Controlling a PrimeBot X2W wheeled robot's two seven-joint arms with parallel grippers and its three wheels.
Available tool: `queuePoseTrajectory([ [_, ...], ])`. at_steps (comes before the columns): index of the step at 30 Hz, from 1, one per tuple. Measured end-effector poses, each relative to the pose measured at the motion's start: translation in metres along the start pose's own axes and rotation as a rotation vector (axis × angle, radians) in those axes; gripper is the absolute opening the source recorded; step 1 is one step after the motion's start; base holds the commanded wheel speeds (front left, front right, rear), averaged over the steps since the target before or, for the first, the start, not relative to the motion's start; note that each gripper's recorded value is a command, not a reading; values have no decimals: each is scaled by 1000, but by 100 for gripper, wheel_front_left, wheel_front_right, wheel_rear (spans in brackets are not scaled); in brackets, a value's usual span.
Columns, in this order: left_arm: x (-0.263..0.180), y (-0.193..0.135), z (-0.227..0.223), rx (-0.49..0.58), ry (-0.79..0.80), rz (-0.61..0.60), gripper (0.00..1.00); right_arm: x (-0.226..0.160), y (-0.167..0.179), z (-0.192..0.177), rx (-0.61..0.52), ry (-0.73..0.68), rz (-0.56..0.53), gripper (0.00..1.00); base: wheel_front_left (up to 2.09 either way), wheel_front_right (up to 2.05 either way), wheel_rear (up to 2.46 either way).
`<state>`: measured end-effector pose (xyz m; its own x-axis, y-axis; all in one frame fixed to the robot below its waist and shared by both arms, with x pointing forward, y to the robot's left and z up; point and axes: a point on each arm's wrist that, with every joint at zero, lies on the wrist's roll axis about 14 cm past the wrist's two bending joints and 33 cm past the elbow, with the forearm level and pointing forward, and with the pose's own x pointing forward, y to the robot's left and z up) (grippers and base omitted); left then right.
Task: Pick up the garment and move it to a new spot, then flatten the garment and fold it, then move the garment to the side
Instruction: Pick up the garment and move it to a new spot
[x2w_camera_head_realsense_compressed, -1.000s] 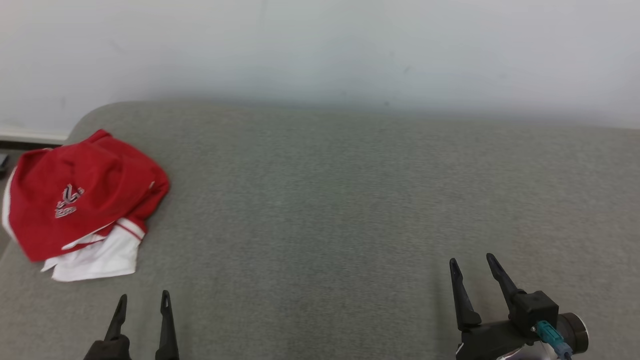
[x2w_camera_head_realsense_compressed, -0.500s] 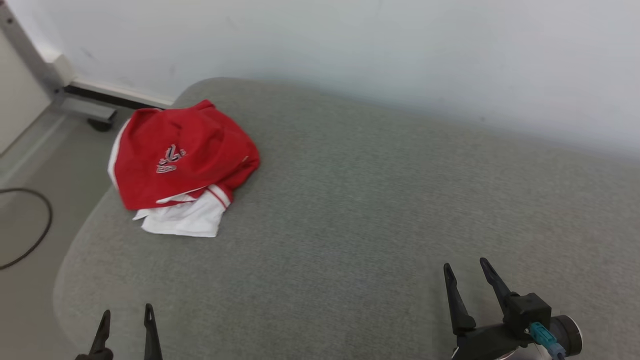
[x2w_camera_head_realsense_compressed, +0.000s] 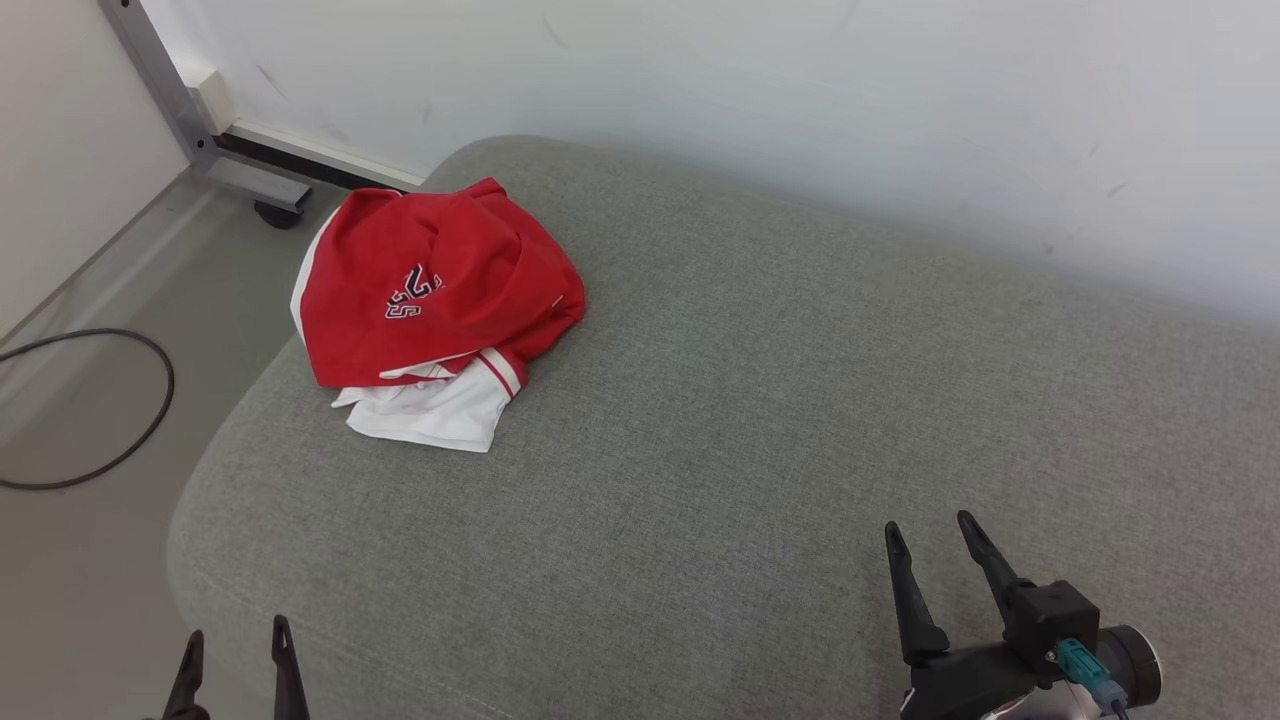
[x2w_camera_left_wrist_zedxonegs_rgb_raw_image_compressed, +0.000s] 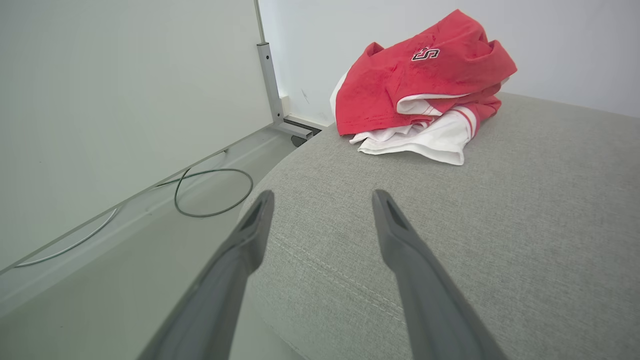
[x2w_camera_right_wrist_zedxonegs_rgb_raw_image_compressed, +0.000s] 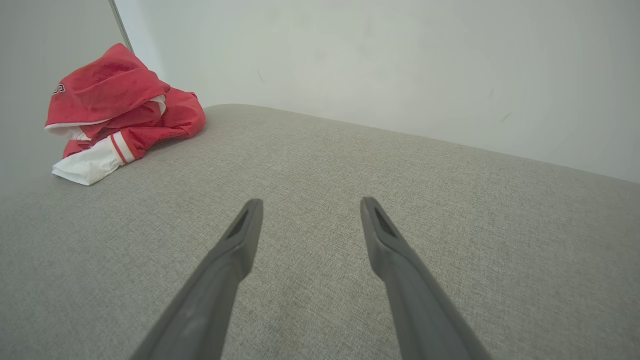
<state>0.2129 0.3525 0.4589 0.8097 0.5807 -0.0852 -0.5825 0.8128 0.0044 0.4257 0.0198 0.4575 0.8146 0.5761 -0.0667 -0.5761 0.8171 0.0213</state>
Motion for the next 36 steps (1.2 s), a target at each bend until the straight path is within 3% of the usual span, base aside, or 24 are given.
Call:
queuePoseTrajectory([
  [19, 29, -12, 7, -67, -4, -21, 100, 7, -25, -5, 18, -2, -49, 100, 0, 0, 0],
  [36, 148, -62, 64, 114, -102, -181, 100, 26, -85, -19, 21, -24, -133, 100, 0, 0, 0],
])
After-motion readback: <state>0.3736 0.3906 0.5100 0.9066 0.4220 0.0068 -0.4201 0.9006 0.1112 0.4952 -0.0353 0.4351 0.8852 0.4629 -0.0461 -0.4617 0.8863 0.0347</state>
